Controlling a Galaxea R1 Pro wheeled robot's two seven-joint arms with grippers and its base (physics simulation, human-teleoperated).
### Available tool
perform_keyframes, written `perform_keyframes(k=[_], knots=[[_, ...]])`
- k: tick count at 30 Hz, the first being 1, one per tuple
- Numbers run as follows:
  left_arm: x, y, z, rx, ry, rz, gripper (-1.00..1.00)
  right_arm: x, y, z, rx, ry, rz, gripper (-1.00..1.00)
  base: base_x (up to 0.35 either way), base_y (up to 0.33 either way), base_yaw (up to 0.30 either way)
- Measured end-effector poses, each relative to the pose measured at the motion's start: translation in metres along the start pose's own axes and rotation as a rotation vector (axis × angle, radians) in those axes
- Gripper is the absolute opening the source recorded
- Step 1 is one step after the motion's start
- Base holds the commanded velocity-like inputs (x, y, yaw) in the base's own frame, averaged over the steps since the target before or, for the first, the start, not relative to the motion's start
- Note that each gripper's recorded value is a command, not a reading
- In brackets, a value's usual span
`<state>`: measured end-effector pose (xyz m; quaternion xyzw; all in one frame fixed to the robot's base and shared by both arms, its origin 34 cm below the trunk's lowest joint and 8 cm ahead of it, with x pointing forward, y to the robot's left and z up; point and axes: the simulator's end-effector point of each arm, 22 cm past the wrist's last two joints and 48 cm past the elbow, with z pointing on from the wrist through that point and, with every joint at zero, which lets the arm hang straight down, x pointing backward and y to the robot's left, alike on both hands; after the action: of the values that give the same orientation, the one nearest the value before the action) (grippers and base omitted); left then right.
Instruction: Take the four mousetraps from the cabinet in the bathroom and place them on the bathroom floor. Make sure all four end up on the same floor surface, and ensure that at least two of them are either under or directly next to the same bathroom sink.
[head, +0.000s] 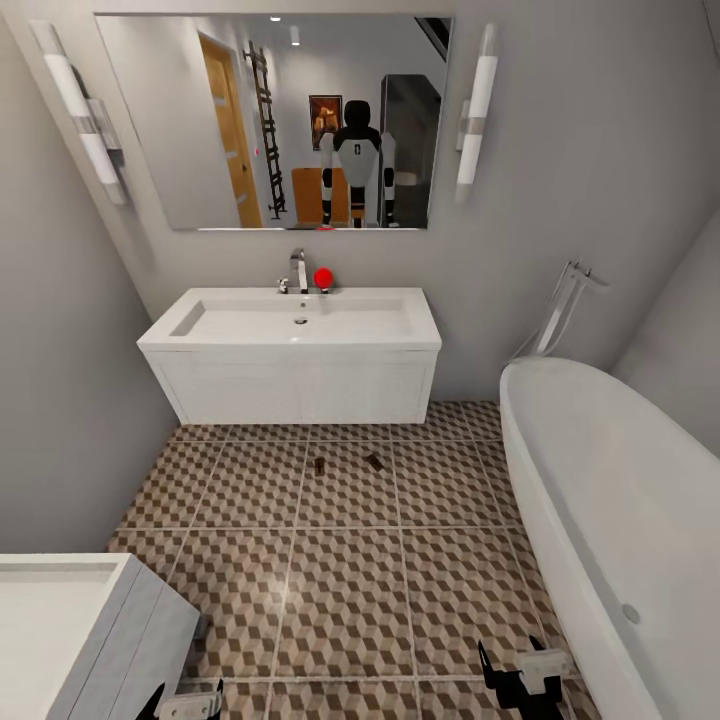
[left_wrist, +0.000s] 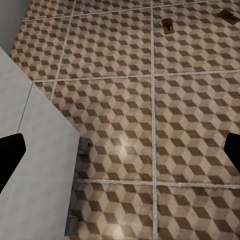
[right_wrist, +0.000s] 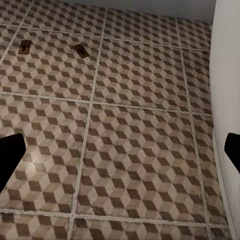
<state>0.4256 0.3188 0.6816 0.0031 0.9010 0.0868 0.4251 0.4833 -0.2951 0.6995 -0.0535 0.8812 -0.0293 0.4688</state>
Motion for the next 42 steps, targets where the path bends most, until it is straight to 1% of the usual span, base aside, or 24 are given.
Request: perform_keyframes(k=[13, 21, 30, 34, 38, 42], knots=[[0.000, 0.000, 0.000, 0.000, 0.000, 0.000, 1.00, 0.001, 0.001, 0.000, -0.001, 0.005, 0.001, 1.00, 0.000, 0.000, 0.000], [0.000, 0.000, 0.000, 0.000, 0.000, 0.000, 1.00, 0.000, 0.009, 0.000, -0.009, 0.003, 0.009, 1.00, 0.000, 0.000, 0.011], [0.004, 0.000, -0.002, -0.001, 0.006, 0.001, 1.00, 0.000, 0.011, 0.001, -0.010, 0.003, 0.012, 1.00, 0.000, 0.000, 0.242], [0.011, 0.001, -0.005, -0.002, 0.032, 0.005, 1.00, 0.000, 0.010, 0.001, -0.009, 0.003, 0.011, 1.00, 0.000, 0.000, 0.276], [0.022, 0.001, -0.006, -0.002, 0.075, 0.012, 1.00, 0.000, 0.010, 0.000, -0.009, 0.003, 0.011, 1.00, 0.000, 0.000, 0.278], [0.023, 0.001, -0.007, -0.001, 0.082, 0.013, 1.00, 0.000, 0.010, 0.000, -0.009, 0.003, 0.011, 1.00, 0.000, 0.000, 0.279]])
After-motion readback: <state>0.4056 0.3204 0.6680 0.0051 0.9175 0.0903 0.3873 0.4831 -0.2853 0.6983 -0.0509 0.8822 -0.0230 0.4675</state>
